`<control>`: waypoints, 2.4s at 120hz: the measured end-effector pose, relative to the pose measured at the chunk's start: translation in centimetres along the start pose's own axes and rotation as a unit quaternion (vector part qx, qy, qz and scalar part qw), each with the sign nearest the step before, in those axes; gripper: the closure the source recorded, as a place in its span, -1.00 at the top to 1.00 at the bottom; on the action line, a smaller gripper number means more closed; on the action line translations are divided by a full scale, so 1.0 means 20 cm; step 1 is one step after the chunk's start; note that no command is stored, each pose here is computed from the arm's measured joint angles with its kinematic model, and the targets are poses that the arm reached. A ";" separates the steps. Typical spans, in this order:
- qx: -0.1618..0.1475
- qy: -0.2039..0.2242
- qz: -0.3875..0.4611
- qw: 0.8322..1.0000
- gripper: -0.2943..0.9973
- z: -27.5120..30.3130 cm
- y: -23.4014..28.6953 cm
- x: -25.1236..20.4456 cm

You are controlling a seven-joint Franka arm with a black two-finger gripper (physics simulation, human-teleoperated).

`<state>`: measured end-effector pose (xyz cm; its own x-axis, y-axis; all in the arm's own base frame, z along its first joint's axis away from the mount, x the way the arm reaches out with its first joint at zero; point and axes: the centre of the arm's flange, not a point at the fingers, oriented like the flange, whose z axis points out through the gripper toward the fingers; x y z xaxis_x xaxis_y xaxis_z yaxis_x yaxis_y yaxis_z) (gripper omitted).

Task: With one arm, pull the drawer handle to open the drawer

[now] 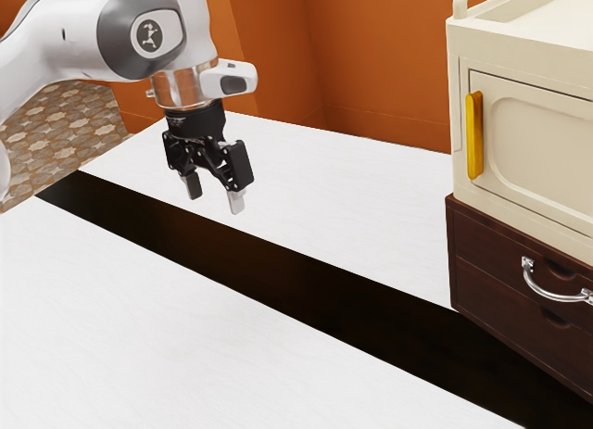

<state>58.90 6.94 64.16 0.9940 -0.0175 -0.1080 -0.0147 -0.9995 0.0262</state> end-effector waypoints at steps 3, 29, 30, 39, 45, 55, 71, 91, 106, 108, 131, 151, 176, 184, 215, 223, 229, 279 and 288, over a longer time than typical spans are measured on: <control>0.000 0.000 0.000 1.000 0.54 0.00 0.00 0.00; -0.003 0.001 -0.004 1.000 0.54 0.00 -0.02 0.00; -0.004 0.002 -0.004 1.000 0.54 -0.01 -0.02 -0.01; -0.003 0.053 -0.001 0.999 0.54 -0.27 0.00 -0.15; -0.003 0.081 0.012 0.997 0.54 -0.40 0.07 -0.22; -0.004 0.092 0.042 0.995 0.54 -0.44 0.22 -0.23; -0.006 0.068 0.055 0.996 0.54 -0.25 0.30 -0.06; 0.000 0.075 0.130 0.989 0.54 -0.13 0.39 0.07; 0.001 0.064 0.233 0.970 0.54 -0.03 0.61 0.10; 0.002 0.061 0.249 0.967 0.54 0.00 0.66 0.10; 0.018 0.044 0.375 0.926 0.54 0.18 0.95 -0.04; 0.037 0.068 0.480 0.874 0.54 0.25 1.24 -0.03; 0.055 0.095 0.553 0.826 0.54 0.26 1.38 0.06; 0.059 0.098 0.570 0.813 0.54 0.26 1.40 0.06; 0.066 0.110 0.650 0.749 0.54 0.31 1.67 0.14; 0.070 0.109 0.659 0.741 0.54 0.33 1.68 0.17; 0.075 0.108 0.667 0.734 0.54 0.33 1.69 0.17; 0.083 0.101 0.737 0.663 0.54 0.39 1.84 0.16; 0.085 0.105 0.745 0.654 0.54 0.38 1.87 0.16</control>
<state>60.68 -30.64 57.24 -0.1434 -0.9883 0.0512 -0.9771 0.1331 -0.1663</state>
